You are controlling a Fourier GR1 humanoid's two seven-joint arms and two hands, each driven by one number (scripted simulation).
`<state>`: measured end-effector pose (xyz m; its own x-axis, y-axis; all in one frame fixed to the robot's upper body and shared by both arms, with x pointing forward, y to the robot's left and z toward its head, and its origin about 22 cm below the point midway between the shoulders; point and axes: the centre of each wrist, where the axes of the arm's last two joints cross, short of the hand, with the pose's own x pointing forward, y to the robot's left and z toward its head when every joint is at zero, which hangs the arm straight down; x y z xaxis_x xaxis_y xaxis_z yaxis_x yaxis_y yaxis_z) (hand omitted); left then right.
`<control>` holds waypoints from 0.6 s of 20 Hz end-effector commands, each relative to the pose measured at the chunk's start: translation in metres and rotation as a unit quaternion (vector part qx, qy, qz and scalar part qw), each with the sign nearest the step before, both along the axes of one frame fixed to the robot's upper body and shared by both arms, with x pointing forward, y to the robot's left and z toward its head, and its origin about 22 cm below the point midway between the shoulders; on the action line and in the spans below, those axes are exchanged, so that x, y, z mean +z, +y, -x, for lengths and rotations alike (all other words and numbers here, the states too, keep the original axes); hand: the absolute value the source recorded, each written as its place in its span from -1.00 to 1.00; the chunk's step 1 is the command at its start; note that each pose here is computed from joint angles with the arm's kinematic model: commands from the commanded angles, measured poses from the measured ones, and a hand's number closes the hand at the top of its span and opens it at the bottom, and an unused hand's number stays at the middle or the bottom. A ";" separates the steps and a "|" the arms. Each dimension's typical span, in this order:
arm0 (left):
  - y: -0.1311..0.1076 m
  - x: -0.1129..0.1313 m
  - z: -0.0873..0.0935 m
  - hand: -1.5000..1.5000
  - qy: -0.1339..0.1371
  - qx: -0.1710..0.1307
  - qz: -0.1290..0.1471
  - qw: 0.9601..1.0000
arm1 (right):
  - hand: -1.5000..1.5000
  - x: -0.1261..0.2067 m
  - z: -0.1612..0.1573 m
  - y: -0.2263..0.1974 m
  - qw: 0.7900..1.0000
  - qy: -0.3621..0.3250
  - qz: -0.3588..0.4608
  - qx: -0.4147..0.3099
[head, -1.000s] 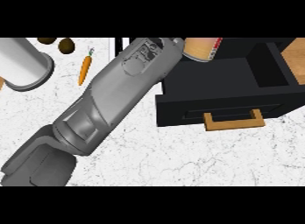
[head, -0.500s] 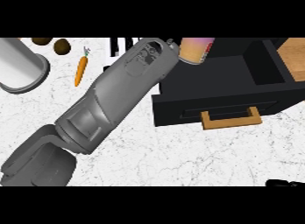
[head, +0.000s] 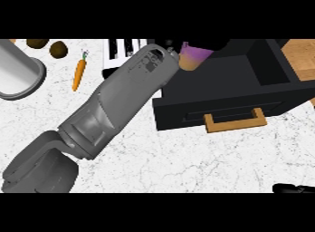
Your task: Pick up the can, place it into the drawer and close the drawer
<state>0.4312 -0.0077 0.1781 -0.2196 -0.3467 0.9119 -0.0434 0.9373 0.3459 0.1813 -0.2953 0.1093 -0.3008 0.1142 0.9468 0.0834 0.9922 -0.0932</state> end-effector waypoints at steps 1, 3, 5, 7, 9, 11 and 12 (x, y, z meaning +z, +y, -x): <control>0.003 -0.020 0.004 -1.00 0.002 0.021 0.002 1.000 | -1.00 -0.002 -0.007 -0.006 1.000 -0.003 -0.007 0.004; 0.003 -0.013 0.002 -1.00 0.006 0.029 0.008 1.000 | -1.00 0.005 -0.002 -0.002 1.000 -0.001 0.007 0.012; 0.003 -0.015 0.002 -1.00 0.006 0.039 0.008 0.999 | -1.00 -0.001 -0.006 0.001 1.000 0.002 0.009 0.013; 0.007 -0.018 -0.001 -1.00 -0.002 0.050 0.004 0.999 | -1.00 0.010 -0.007 0.003 1.000 -0.006 0.007 0.015; 0.005 -0.022 0.003 -1.00 -0.005 0.045 0.011 0.999 | -1.00 0.011 -0.007 0.006 1.000 -0.010 0.007 0.020; 0.003 -0.019 0.003 -1.00 -0.008 0.044 0.013 0.999 | -1.00 0.009 -0.006 0.002 1.000 -0.010 0.004 0.010; 0.003 -0.022 0.004 -1.00 -0.006 0.045 0.019 0.999 | -1.00 0.006 -0.005 0.011 1.000 -0.015 0.001 0.002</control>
<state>0.4289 -0.0032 0.1589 -0.1990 -0.3444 0.9175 -0.1259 0.9375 0.3245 0.1854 -0.2919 0.1157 -0.3167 0.1155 0.9415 0.0645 0.9929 -0.1001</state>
